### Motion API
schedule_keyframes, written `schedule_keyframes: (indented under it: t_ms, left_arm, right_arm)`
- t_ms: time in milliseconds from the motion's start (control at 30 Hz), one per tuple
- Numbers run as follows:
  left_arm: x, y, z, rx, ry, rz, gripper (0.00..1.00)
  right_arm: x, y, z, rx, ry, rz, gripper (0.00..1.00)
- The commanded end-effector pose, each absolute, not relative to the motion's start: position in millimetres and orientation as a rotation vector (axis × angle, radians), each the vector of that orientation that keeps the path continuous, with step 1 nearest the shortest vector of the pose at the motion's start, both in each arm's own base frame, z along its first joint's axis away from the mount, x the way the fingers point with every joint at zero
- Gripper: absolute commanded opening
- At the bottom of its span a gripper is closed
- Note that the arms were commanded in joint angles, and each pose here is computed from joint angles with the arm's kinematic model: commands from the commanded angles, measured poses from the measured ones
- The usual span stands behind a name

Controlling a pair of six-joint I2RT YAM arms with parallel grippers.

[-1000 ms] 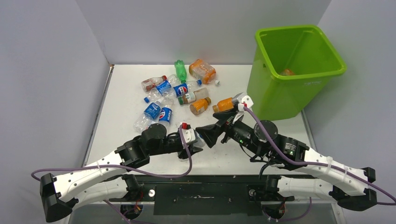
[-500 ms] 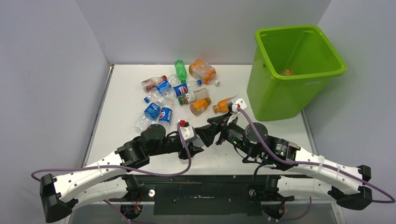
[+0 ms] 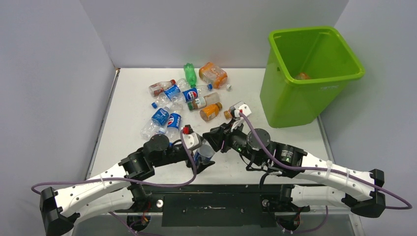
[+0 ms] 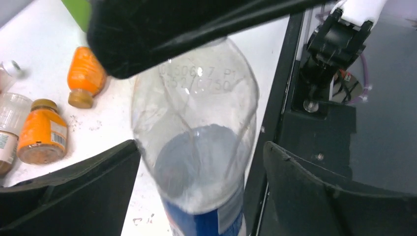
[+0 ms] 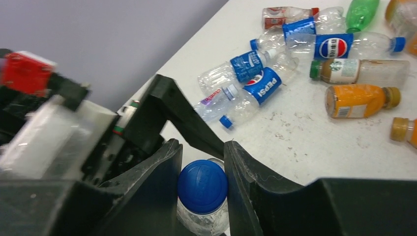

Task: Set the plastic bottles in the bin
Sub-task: Pick up the plastic bottle at the center of the board.

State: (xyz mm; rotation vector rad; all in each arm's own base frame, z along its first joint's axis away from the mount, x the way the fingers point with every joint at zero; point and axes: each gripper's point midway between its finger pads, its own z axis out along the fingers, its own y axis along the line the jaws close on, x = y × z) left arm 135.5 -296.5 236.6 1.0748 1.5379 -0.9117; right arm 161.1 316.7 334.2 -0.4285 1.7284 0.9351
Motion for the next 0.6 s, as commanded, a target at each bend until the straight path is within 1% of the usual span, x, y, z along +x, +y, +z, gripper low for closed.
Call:
schedule_keyframes:
  t_ms: [0, 33, 67, 100, 233, 367, 467, 567]
  left_arm:
    - [142, -290, 299, 0.919, 1.271, -0.916, 0.96]
    - [145, -286, 303, 0.89, 1.253, -0.902, 0.96]
    - [145, -283, 308, 0.869, 1.232, -0.9, 0.96]
    - [148, -279, 311, 0.84, 1.223, -0.883, 0.96]
    - [156, -265, 322, 0.759, 1.196, -0.83, 0.96]
    - [161, -260, 326, 0.721, 1.181, -0.811, 0.96]
    - [163, -260, 319, 0.747, 1.188, -0.781, 0.96]
    - [168, -254, 312, 0.742, 1.204, -0.729, 0.96]
  right_arm:
    - [173, 298, 369, -0.396, 1.694, 0.826, 0.05]
    - [179, 286, 393, -0.374, 1.659, 0.774, 0.05]
    - [183, 278, 402, -0.37, 1.649, 0.734, 0.05]
    - [190, 261, 434, -0.332, 1.597, 0.669, 0.05]
    - [214, 206, 519, -0.192, 1.477, 0.41, 0.05]
    - [243, 156, 585, -0.014, 1.371, 0.053, 0.05]
    - [286, 123, 625, 0.161, 1.279, -0.026, 0.05]
    - [297, 99, 648, 0.334, 1.177, -0.058, 0.05]
